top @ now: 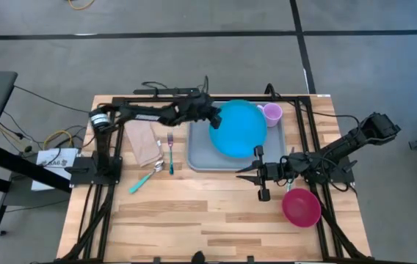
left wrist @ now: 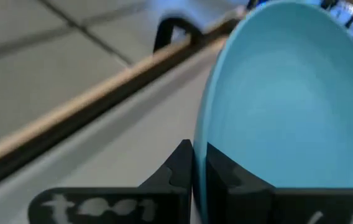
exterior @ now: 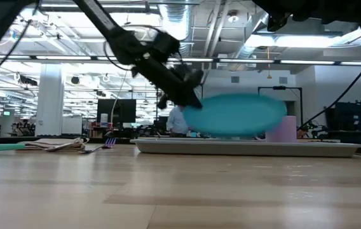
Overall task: Set up tray
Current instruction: Put the blue plate on the gray serving tray to the bottom left of the pink cup
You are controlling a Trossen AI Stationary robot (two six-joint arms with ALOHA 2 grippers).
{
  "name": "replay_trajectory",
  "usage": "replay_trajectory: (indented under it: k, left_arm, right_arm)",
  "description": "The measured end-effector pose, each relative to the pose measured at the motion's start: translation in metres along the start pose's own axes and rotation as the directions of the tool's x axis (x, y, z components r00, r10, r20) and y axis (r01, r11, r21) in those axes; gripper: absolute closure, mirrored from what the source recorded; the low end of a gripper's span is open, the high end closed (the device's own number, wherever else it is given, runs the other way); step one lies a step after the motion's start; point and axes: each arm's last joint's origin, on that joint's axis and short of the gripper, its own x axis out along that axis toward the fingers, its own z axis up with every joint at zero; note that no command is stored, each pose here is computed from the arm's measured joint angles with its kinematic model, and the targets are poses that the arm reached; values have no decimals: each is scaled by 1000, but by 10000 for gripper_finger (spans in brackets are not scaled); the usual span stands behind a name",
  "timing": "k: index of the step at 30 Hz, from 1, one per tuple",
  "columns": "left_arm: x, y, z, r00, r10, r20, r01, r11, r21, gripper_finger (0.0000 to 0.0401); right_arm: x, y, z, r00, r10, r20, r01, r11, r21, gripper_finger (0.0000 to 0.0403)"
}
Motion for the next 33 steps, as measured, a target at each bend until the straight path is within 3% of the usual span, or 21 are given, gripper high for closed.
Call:
replay_trajectory:
  k: [3, 6, 11, 25, 33]
  left_arm:
    - [22, 1, -6, 997, 5, -77, -6, 1000, -10, 397]
    - [31, 1, -11, 981, 101, -163, -97, 995, 33, 394]
    - [28, -14, 10, 994, 64, -94, -51, 990, 128, 388]
    - [27, -15, -3, 971, 119, -209, -84, 982, 170, 326]
    - [28, -18, -1, 978, 61, -199, -25, 984, 179, 319]
  right_arm:
    - [0, -1, 0, 1000, -5, -3, 5, 999, -34, 351]
    - [0, -1, -1, 1000, -4, -5, 4, 999, -39, 351]
    - [0, -1, -1, 1000, -3, -4, 3, 999, -39, 351]
    - [0, -1, 0, 1000, -3, -1, 3, 999, -39, 351]
    - [0, -1, 0, 1000, -3, -1, 3, 999, -39, 351]
